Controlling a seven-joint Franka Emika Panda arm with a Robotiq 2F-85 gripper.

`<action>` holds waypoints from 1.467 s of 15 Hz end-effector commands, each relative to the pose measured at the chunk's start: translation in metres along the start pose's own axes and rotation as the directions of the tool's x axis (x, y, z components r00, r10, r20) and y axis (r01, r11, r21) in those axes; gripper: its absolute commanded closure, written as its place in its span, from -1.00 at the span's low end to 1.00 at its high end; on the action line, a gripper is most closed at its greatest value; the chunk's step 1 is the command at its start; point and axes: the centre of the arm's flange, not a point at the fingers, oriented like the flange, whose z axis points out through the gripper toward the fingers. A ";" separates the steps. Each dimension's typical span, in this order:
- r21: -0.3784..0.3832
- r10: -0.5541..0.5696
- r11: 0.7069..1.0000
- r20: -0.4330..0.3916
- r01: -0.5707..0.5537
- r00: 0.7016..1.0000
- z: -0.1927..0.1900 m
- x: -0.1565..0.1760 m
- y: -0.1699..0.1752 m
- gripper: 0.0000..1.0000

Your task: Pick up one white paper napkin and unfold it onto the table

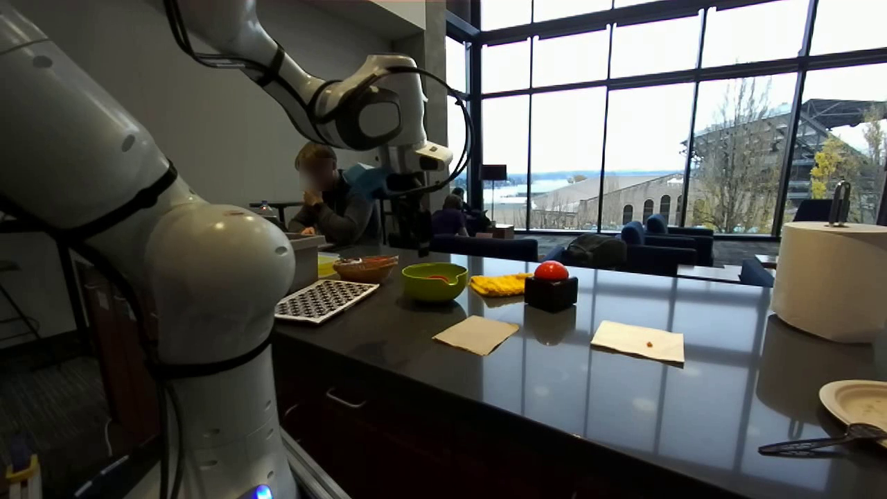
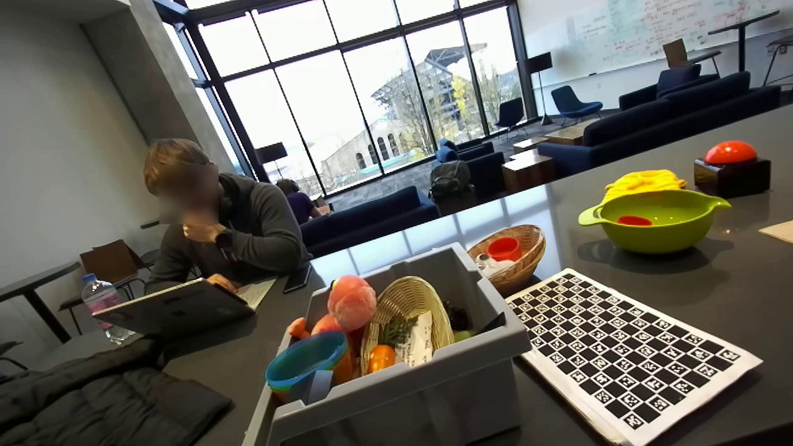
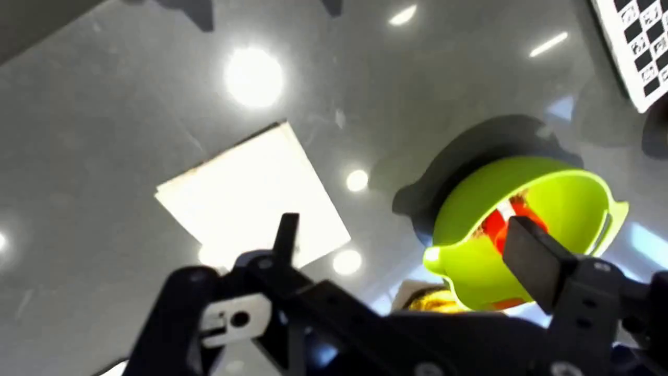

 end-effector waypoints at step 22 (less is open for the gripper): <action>0.037 0.180 0.983 -0.013 -0.179 0.984 0.085 0.078 0.067 -1.00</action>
